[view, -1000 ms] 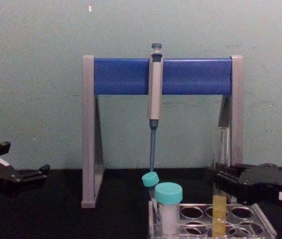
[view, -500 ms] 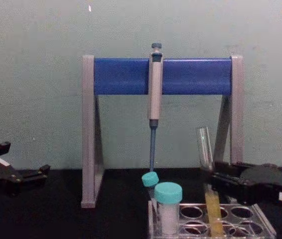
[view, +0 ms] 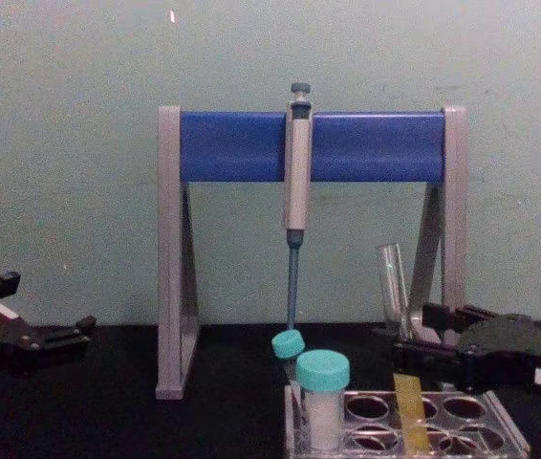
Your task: Pick up the test tube from the test tube rack, shake it, then place it back into the test tube rack.
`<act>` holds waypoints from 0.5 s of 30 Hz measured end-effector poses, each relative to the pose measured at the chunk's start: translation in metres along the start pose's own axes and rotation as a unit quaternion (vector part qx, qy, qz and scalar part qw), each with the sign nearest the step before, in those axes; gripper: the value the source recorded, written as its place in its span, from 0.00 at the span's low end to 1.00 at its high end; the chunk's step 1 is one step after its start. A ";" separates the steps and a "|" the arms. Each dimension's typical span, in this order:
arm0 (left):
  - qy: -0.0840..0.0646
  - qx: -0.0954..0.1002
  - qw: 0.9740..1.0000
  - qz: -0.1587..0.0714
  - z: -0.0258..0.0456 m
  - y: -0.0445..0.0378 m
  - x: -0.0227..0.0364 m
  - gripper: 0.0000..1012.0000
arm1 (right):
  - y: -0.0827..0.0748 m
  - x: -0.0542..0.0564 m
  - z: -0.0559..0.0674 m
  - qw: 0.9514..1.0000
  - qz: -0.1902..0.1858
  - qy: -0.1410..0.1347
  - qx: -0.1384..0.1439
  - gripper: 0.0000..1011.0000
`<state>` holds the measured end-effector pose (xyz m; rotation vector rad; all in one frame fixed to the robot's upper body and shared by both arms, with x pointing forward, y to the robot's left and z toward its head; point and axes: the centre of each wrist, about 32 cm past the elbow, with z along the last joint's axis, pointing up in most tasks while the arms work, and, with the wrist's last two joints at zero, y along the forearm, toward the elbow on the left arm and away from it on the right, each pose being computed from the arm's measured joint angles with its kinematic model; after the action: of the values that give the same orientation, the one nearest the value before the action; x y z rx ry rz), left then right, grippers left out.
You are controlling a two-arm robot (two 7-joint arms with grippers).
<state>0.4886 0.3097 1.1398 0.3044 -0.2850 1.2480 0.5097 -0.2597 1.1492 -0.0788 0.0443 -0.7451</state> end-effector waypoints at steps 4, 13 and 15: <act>0.000 0.000 1.000 0.000 0.0000 0.0000 0.0000 1.00 | 0.000 0.000 0.000 1.000 0.000 0.000 0.000 0.97; 0.000 0.000 1.000 0.000 0.0000 0.0000 0.0000 1.00 | -0.005 -0.001 0.002 1.000 0.005 -0.008 0.006 0.99; 0.000 0.000 1.000 0.000 0.0000 0.0000 0.0000 1.00 | -0.008 -0.002 0.002 1.000 0.004 -0.010 0.008 0.99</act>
<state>0.4886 0.3097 1.1398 0.3045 -0.2850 1.2479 0.5027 -0.2640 1.1523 -0.0708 0.0201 -0.7358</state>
